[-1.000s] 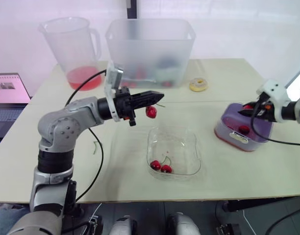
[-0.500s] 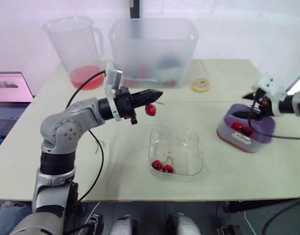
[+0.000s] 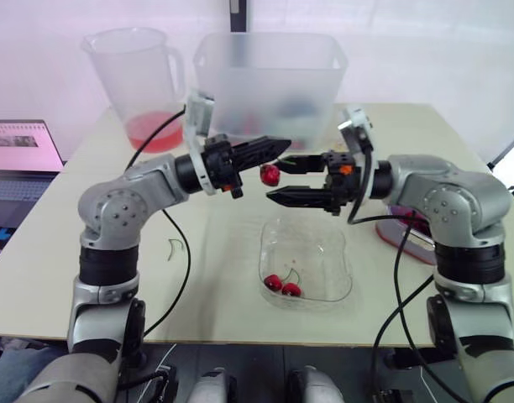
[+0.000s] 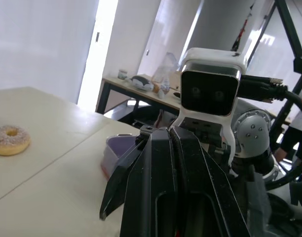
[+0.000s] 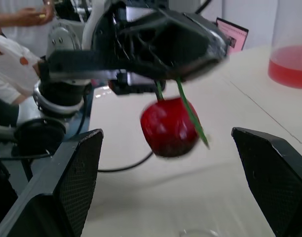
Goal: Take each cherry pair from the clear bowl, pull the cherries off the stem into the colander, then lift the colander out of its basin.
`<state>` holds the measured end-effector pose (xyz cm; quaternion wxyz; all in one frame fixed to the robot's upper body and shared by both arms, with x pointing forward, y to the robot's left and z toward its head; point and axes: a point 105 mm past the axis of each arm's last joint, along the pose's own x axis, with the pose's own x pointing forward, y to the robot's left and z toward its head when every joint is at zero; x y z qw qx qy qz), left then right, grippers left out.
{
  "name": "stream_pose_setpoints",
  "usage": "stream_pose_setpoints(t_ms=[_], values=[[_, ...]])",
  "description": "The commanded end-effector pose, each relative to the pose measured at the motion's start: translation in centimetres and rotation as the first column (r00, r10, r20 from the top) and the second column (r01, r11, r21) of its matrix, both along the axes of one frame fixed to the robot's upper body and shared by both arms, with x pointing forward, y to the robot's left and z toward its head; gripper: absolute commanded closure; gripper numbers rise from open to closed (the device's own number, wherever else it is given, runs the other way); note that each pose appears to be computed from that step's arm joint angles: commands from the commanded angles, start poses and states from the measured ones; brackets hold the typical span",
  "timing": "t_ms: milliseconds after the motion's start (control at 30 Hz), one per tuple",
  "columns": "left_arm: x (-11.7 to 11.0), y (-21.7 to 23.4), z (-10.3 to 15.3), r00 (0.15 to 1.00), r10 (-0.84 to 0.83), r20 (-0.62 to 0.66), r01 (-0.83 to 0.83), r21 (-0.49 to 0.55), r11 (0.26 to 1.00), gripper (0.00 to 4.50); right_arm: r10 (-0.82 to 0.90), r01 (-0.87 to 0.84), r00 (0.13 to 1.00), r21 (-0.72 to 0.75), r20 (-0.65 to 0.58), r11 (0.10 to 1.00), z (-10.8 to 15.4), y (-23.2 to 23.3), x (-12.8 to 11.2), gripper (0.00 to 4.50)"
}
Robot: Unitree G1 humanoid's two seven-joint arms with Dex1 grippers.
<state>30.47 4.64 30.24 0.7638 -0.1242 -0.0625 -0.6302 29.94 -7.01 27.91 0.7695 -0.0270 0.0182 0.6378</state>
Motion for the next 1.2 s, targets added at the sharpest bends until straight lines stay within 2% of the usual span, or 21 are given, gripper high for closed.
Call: stream_pose_setpoints(t_ms=[33,200,300,367,633,767,1067,1200], values=[[-1.0,-0.4,1.1,0.998,-0.045,0.045,0.045,-0.004,0.999,4.50,0.014,-0.016,0.998,0.038,0.054,0.999,1.2,0.8,-0.6,0.04],[-1.1,-0.4,0.9,0.998,-0.045,0.041,0.045,0.007,0.999,4.50,0.019,-0.021,0.998,0.050,0.056,0.999,1.2,1.4,-0.6,0.04],[-1.0,-0.4,1.0,0.998,-0.042,0.039,0.042,0.007,0.999,4.50,0.016,-0.018,0.998,0.046,0.055,0.999,1.1,1.6,-0.4,0.98],[-1.1,-0.5,0.9,0.998,-0.042,0.037,0.042,0.009,0.999,4.50,0.019,-0.021,0.998,0.040,0.056,0.999,1.0,1.8,-0.5,1.91],[-1.1,-0.5,0.7,0.999,-0.033,0.040,0.032,0.021,0.999,4.50,0.017,-0.019,0.998,0.033,0.056,0.999,0.7,2.0,-0.4,1.91],[-1.2,-0.4,0.8,0.998,-0.036,0.043,0.035,0.023,0.999,4.50,0.000,-0.003,0.998,0.046,0.068,0.999,1.1,1.7,-0.1,3.11],[-0.6,-0.2,0.9,0.998,-0.027,0.056,0.026,0.030,0.999,4.50,-0.009,0.008,0.998,0.014,0.060,1.000,0.2,1.3,-0.2,3.11],[-0.4,-0.2,1.0,0.998,-0.028,0.063,0.027,0.030,0.999,4.50,-0.024,0.024,1.000,-0.028,0.011,0.999,-1.4,1.1,0.0,3.11]])
